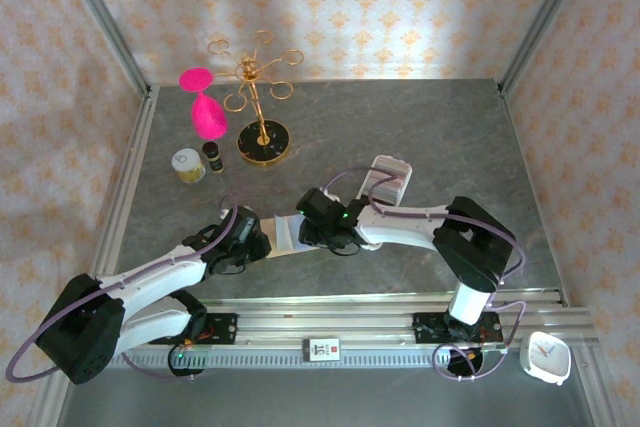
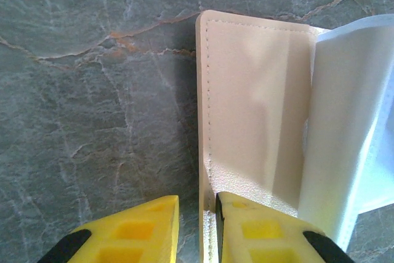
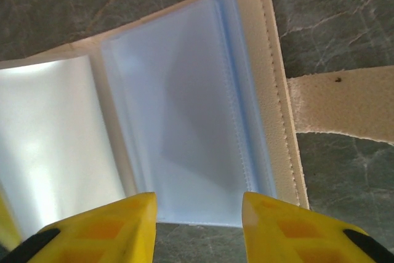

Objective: Put the credit cards into the card holder

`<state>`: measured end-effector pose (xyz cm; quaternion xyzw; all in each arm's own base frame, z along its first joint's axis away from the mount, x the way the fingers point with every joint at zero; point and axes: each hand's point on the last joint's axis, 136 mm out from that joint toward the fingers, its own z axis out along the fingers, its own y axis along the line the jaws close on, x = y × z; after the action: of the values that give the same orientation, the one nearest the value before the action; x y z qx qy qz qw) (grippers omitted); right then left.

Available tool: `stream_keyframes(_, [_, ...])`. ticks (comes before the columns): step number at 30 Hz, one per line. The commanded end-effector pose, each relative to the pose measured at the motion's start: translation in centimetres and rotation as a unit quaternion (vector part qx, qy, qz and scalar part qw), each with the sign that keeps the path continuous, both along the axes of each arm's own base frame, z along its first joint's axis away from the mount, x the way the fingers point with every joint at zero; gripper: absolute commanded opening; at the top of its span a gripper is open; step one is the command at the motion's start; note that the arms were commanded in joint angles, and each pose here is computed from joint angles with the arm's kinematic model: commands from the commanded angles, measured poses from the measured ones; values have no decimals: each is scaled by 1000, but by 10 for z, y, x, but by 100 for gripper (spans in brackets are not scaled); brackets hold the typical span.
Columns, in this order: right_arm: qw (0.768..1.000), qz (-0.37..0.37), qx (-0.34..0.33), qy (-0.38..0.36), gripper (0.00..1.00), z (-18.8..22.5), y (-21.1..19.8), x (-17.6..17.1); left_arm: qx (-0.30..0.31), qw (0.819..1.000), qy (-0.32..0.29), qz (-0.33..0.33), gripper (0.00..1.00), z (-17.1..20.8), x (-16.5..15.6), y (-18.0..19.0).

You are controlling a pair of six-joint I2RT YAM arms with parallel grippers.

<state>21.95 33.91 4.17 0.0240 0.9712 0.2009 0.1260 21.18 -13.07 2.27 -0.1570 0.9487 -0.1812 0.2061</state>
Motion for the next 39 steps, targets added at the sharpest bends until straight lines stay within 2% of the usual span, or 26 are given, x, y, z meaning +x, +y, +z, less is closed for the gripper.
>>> stream_keyframes(1, [1000,-2,-7,3,41,-9,0,-1,7,1000,7,-13,24,-6,-5,1])
stream_keyframes(11, [1000,0,0,8,41,-17,7,0,7,1000,10,-15,24,-7,-7,1])
stream_keyframes(21, [999,13,50,3,47,-7,30,4,7,1000,11,-15,25,-8,-6,0])
stream_keyframes(26, [998,17,65,12,48,-11,39,3,5,1000,11,-9,25,-8,-6,1])
stream_keyframes(35, [990,29,138,-13,48,18,61,9,1,1000,9,1,26,-9,-8,3])
stream_keyframes(39, [989,31,146,-6,48,16,65,8,0,1000,10,6,26,-11,-8,4])
